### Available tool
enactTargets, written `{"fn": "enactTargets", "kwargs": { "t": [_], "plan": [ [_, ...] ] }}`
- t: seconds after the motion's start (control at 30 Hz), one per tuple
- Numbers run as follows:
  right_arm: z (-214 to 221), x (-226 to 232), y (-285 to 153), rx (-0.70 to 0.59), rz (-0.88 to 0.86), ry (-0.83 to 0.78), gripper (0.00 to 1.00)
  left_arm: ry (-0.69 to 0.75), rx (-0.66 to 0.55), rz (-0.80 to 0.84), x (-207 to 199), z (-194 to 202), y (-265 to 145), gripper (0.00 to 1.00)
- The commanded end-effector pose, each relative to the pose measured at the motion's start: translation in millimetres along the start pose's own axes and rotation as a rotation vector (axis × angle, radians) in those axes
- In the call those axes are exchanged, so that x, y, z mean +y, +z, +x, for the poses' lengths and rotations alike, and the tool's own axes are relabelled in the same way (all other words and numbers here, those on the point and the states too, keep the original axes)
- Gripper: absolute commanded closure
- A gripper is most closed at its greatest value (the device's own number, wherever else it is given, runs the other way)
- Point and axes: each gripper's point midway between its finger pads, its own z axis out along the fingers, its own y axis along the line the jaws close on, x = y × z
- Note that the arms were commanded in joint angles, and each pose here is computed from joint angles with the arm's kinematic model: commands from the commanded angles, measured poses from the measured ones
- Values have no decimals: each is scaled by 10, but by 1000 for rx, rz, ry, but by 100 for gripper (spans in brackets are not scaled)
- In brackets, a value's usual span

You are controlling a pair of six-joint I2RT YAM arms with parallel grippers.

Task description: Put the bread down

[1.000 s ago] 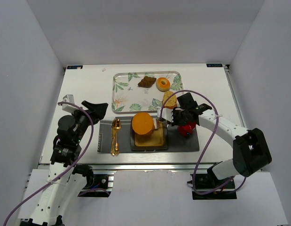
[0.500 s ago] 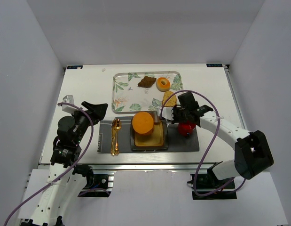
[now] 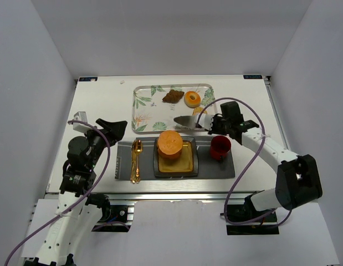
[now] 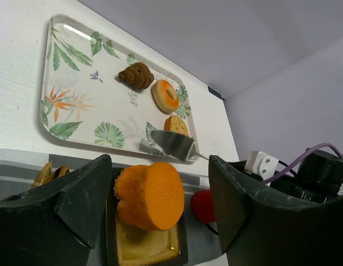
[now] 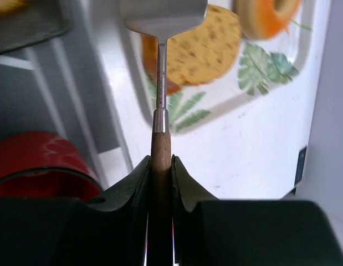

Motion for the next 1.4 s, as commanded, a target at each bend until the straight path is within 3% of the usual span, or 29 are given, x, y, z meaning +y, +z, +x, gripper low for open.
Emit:
{"fn": "enactTargets", "kwargs": {
  "t": [0.0, 0.1, 0.23, 0.37, 0.43, 0.53, 0.7, 1.07, 1.27, 1.3, 1.33, 1.37],
  "plan": [
    [-130, -642, -215, -55, 206, 78, 100, 2, -15, 4, 9, -18, 34, 20],
    [45, -884, -320, -39, 294, 251, 100, 5, -15, 9, 3, -22, 51, 20],
    [607, -1071, -441, 43, 393, 586, 100, 9, -11, 19, -6, -8, 71, 20],
    [1336, -865, -496, 212, 516, 963, 100, 9, -9, 30, -15, 6, 93, 20],
    [1658, -675, -491, 309, 548, 1053, 100, 12, -4, 29, -3, 22, 109, 20],
    [2051, -339, -509, 435, 565, 1154, 100, 14, 6, 28, 16, 53, 139, 20],
    [2258, -97, -478, 434, 522, 1312, 100, 19, 10, 33, 12, 56, 174, 20],
    [2358, 225, -219, 384, 278, 1328, 100, 20, 10, 22, 39, 61, 210, 20],
    [2398, 229, -263, 343, 224, 1328, 51, 21, 12, 19, 51, 67, 223, 20],
    [2409, 253, -298, 346, 214, 1326, 51, 21, 14, 19, 51, 73, 229, 20],
    [2405, 199, -324, 335, 221, 1322, 37, 21, 13, 20, 46, 68, 231, 20],
    [2398, 117, -367, 326, 234, 1314, 30, 24, 14, 19, 47, 68, 233, 20]
  ]
}}
